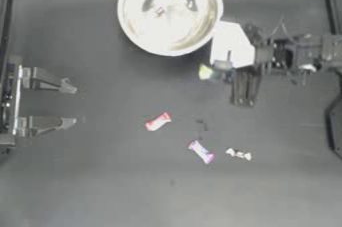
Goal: Put candies in bowl
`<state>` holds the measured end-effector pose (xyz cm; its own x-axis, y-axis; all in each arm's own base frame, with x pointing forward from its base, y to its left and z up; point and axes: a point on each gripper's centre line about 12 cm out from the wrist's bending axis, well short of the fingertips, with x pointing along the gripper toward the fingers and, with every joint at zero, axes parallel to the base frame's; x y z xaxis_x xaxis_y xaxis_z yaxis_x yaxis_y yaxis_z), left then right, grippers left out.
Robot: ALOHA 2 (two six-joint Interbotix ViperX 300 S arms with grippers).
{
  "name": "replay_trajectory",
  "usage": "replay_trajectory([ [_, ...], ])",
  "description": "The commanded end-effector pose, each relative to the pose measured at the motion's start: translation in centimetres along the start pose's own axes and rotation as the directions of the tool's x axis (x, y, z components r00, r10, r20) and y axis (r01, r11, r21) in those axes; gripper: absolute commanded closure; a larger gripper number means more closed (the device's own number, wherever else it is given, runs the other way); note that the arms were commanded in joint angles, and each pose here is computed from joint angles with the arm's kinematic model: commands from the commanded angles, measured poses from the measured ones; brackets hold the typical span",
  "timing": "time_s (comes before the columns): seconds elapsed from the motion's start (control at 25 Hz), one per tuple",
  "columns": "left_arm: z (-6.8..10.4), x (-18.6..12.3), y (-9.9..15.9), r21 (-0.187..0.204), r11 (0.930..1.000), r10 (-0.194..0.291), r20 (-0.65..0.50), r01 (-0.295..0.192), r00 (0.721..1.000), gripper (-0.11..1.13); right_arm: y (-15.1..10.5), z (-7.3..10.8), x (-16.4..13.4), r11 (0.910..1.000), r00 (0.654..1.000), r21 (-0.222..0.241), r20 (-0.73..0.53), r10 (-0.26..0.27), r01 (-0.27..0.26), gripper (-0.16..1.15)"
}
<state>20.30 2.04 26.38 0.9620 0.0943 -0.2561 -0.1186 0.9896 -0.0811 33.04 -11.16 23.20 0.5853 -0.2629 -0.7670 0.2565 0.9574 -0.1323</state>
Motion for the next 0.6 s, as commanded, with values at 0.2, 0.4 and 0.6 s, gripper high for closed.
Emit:
replay_trajectory([
  [0.2, 0.7, 0.3, 0.0, 0.009, 1.0000, 0.001, 0.014, -0.001, 1.000, 0.08, -6.2, 3.6, -0.6, 0.9885, 0.966, 0.100, 0.221, -0.133, 0.113, 0.67],
  [0.4, 0.7, 0.3, 0.0, 0.009, 1.0000, 0.002, 0.015, -0.002, 1.000, 0.08, -9.3, 4.0, 1.7, 0.9770, 0.957, 0.149, 0.223, -0.183, 0.153, 0.67],
  [0.6, 0.6, 0.4, 0.0, 0.009, 1.0000, 0.002, 0.017, -0.002, 1.000, 0.08, -11.8, 4.8, 5.2, 0.9686, 0.959, 0.174, 0.189, -0.210, 0.178, 0.67],
])
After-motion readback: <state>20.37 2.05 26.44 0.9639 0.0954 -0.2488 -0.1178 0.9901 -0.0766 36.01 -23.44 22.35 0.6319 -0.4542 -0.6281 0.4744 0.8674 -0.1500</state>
